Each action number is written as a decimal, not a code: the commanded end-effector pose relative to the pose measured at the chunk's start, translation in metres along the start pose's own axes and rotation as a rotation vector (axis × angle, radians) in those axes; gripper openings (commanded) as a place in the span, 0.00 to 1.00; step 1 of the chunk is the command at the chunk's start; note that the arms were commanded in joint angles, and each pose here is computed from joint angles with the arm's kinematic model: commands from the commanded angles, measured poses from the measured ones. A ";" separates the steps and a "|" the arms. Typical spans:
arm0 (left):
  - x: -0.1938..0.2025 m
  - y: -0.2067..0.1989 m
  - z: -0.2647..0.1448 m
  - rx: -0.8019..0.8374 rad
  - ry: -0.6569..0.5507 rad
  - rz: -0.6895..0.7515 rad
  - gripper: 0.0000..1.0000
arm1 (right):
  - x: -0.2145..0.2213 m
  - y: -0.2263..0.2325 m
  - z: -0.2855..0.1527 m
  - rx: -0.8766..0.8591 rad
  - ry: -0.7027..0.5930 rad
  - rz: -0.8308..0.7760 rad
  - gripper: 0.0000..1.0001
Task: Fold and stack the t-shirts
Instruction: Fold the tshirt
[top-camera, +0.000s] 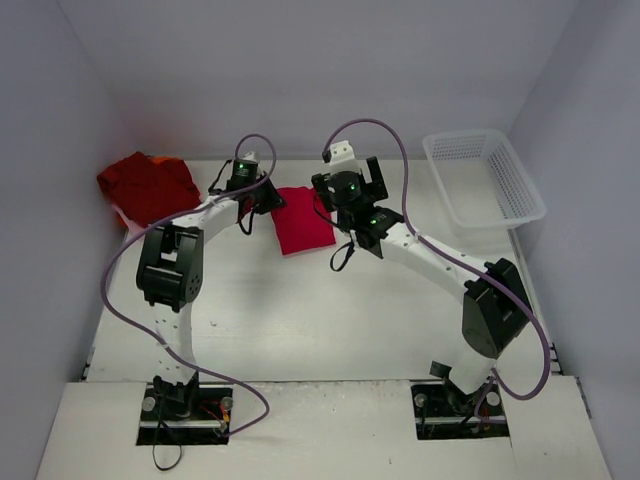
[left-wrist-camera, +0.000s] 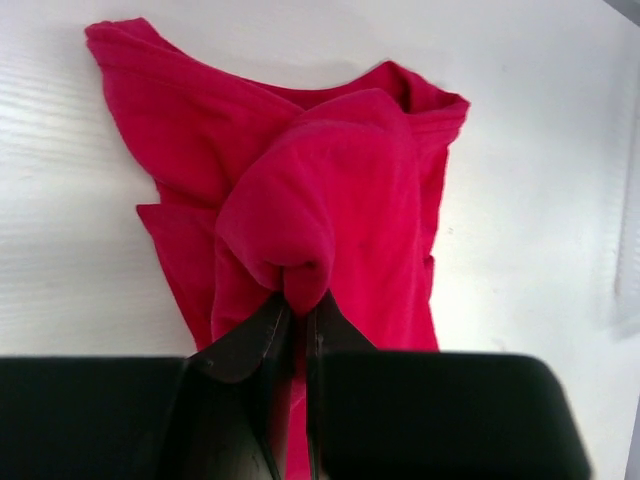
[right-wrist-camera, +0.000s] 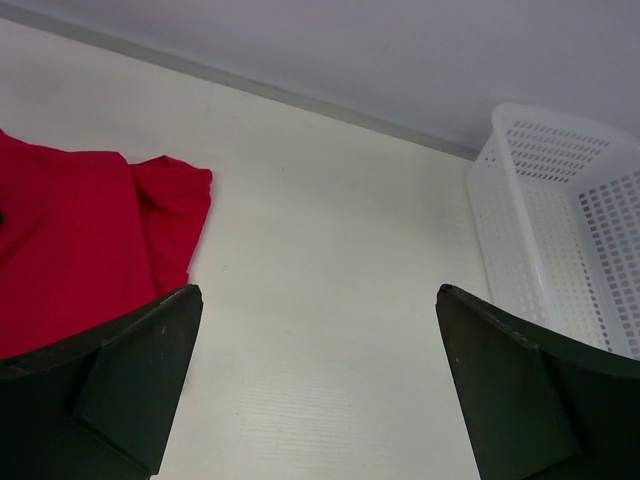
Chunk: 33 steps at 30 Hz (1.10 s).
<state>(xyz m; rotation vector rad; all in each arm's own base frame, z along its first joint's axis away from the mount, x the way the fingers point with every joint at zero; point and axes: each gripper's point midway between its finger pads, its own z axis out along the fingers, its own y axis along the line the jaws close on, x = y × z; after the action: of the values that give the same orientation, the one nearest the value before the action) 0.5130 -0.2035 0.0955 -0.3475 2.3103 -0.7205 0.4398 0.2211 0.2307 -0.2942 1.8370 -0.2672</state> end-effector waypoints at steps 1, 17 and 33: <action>-0.034 -0.061 -0.026 0.195 -0.120 0.100 0.00 | -0.031 -0.013 -0.007 0.015 -0.080 0.097 1.00; -0.041 -0.131 -0.061 0.449 -0.177 0.166 0.00 | -0.012 -0.008 0.004 0.018 -0.046 0.089 1.00; -0.032 -0.127 -0.012 0.463 -0.096 0.194 0.00 | -0.002 -0.012 0.003 0.024 -0.034 0.093 1.00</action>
<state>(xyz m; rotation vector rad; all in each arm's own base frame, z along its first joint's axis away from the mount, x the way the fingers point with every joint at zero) 0.5213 -0.2878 0.1634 0.0227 2.0849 -1.0401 0.4392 0.2156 0.2080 -0.2891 1.8786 -0.2562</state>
